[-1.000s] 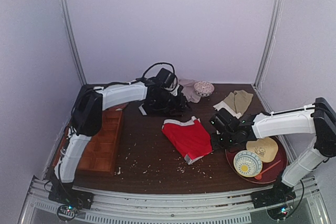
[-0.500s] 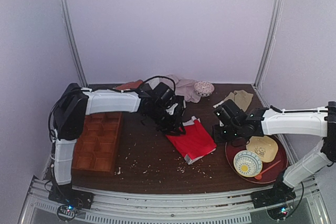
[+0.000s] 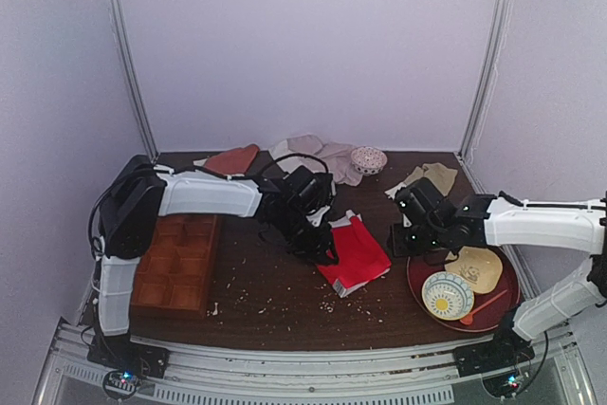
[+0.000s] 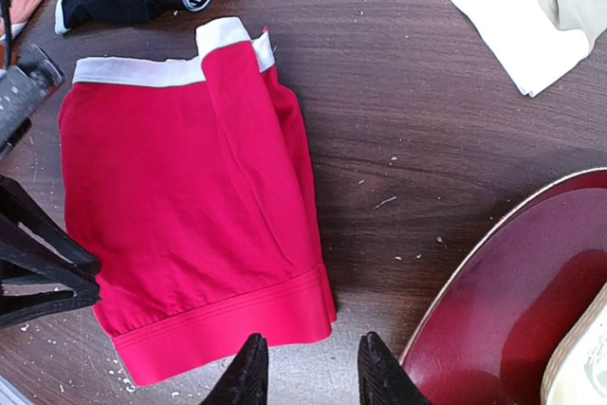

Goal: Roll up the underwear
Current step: Smooth out the underwear at the center of the board, then pick up the underwear from the center of the board.

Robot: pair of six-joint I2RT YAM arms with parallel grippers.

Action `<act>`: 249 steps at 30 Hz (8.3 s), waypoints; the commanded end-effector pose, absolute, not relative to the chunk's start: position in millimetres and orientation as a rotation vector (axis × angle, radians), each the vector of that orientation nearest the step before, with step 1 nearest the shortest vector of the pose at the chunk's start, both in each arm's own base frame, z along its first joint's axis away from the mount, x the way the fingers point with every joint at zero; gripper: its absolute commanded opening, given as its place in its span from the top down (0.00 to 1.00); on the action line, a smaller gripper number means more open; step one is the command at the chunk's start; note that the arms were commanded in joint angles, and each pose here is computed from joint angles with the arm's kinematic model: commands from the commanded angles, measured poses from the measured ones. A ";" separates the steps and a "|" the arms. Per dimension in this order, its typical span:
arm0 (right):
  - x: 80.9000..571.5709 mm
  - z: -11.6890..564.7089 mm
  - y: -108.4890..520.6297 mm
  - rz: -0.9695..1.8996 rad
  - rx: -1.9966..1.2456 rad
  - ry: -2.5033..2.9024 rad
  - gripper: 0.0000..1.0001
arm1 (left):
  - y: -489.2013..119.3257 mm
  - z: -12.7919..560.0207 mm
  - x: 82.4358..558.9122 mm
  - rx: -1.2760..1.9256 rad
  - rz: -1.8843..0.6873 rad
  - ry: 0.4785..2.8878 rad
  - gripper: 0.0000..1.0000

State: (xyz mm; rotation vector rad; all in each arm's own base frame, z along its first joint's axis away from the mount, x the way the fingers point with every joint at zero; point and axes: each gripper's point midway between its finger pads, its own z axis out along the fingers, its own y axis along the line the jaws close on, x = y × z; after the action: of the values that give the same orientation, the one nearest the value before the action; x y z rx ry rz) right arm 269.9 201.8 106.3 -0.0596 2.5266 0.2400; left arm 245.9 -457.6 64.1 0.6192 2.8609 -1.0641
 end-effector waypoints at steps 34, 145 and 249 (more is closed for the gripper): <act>244.9 98.6 187.6 0.304 0.004 2.561 0.67 | -476.2 37.5 227.8 0.816 -0.818 2.903 0.73; 358.7 85.2 239.6 0.260 -0.125 2.602 0.70 | -433.0 82.4 298.8 0.507 -0.952 2.831 0.63; 204.5 68.6 329.7 0.209 -0.813 2.509 0.76 | -397.6 13.0 344.6 -0.033 -1.019 2.925 0.83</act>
State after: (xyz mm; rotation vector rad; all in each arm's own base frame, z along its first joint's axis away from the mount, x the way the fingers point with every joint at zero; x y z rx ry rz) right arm 204.4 323.9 69.5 -0.8047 2.5146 0.2088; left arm 340.3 -400.8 22.8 -0.0043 2.9054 -1.0558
